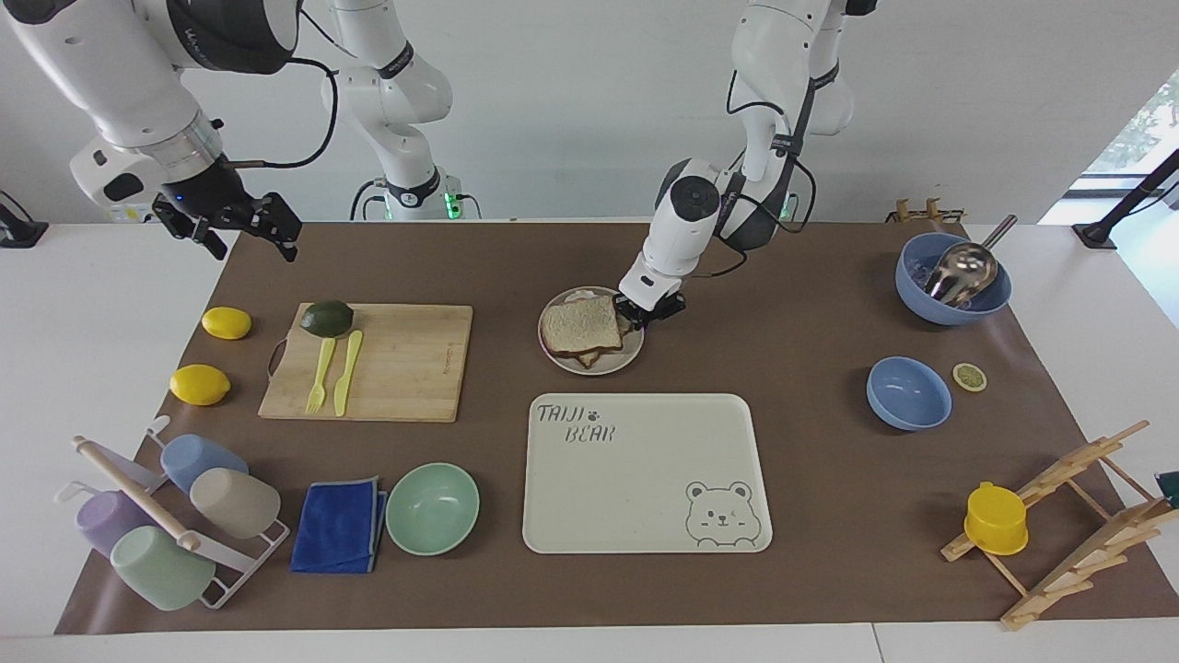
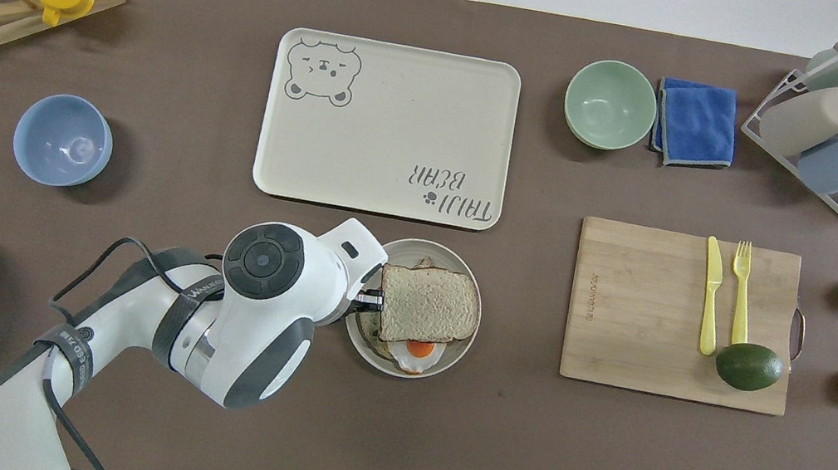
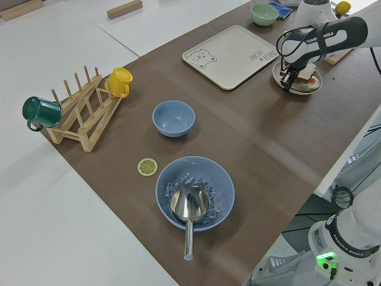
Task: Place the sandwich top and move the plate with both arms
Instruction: 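Slide the plate with the left gripper onto the bear tray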
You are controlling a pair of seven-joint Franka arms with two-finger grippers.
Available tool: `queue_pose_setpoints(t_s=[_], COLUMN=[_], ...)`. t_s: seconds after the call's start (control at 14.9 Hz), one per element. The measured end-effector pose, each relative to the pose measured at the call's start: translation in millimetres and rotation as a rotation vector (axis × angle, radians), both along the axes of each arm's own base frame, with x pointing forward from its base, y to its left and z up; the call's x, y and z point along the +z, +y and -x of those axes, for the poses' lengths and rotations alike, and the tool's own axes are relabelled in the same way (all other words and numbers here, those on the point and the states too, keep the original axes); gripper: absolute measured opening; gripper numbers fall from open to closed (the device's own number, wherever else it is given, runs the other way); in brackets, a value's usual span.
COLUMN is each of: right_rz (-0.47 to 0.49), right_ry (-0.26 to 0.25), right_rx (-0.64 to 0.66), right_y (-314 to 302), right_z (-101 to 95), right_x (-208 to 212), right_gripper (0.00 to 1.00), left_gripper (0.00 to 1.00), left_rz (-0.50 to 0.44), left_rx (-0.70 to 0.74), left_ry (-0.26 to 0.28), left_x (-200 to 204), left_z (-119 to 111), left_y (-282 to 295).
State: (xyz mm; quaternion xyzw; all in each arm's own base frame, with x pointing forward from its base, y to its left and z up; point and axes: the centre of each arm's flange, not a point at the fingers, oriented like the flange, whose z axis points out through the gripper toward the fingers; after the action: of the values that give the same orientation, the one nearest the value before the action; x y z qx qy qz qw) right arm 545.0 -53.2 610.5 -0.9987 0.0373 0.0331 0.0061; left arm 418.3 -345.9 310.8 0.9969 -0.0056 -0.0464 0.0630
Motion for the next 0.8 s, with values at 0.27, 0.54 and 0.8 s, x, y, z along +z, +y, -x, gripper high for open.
queue_pose_setpoints(t_s=[0.27, 0.54, 0.8], right_rz=[-0.001, -0.001, -0.001], right_ry=[0.005, 0.006, 0.006], right_rx=[0.0, 0.0, 0.0], right_y=[0.3, 0.3, 0.3], right_z=[0.9, 1.1, 1.1], right_x=[0.9, 0.9, 1.1], right_gripper=[1.0, 1.0, 1.0], left_gripper=[0.07, 0.05, 0.05], left_rz=[0.017, 0.033, 0.051], left_rx=[-0.013, -0.026, -0.027], left_ry=[0.008, 0.034, 0.069], left_x=[-1.6, 6.5, 32.7], left_z=[-3.8, -18.2, -41.3], left_y=[4.6, 20.2, 39.6])
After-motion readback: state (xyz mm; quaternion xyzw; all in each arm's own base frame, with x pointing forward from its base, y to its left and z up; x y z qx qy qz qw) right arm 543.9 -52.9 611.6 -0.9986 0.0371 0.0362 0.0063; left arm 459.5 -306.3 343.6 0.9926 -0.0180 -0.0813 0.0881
